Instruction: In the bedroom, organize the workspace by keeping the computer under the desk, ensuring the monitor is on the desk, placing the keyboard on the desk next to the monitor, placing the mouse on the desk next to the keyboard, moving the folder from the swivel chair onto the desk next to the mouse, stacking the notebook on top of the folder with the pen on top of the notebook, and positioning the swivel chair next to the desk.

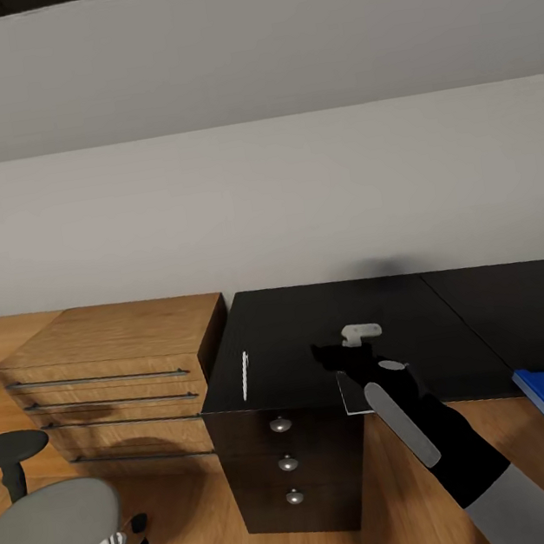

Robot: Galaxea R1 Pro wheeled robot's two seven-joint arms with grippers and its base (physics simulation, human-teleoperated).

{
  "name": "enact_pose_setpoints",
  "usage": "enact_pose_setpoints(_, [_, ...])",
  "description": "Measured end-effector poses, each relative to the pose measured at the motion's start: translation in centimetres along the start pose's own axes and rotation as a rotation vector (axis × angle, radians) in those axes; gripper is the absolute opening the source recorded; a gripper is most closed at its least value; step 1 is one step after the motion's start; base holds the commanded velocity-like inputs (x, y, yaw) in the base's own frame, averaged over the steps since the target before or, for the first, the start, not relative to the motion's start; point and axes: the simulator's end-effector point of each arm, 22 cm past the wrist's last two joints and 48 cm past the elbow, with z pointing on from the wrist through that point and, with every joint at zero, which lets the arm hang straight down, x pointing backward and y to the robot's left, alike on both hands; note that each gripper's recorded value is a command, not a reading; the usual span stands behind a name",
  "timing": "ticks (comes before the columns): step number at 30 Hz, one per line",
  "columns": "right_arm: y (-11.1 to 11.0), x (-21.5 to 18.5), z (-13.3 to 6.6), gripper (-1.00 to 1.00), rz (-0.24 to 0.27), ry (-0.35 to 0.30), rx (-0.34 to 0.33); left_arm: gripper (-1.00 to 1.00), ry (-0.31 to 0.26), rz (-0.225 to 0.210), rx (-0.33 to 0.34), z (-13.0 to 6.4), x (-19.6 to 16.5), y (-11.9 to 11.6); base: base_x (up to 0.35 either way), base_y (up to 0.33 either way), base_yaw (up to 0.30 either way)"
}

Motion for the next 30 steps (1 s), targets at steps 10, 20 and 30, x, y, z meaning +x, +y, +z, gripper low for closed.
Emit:
enact_pose_setpoints(10, [0.1, -0.7, -0.3, 1.0, 0.006, -0.014, -0.004, 1.0, 0.002, 0.001, 0.002, 0.0, 0.1, 0.0, -0.071, 0.0, -0.042])
enact_pose_setpoints(20, [0.1, -1.2, -0.6, 1.0, 0.005, -0.023, -0.006, 1.0, -0.004, 0.0, 0.004, -0.1, -0.1, -0.1, -0.03, 0.0, -0.06])
enact_pose_setpoints(30, [0.0, -1.3, -0.6, 1.0, 0.005, -0.025, -0.003, 1.0, -0.004, -0.001, 0.005, -0.1, -0.1, -0.1, 0.0, 0.0, -0.131])
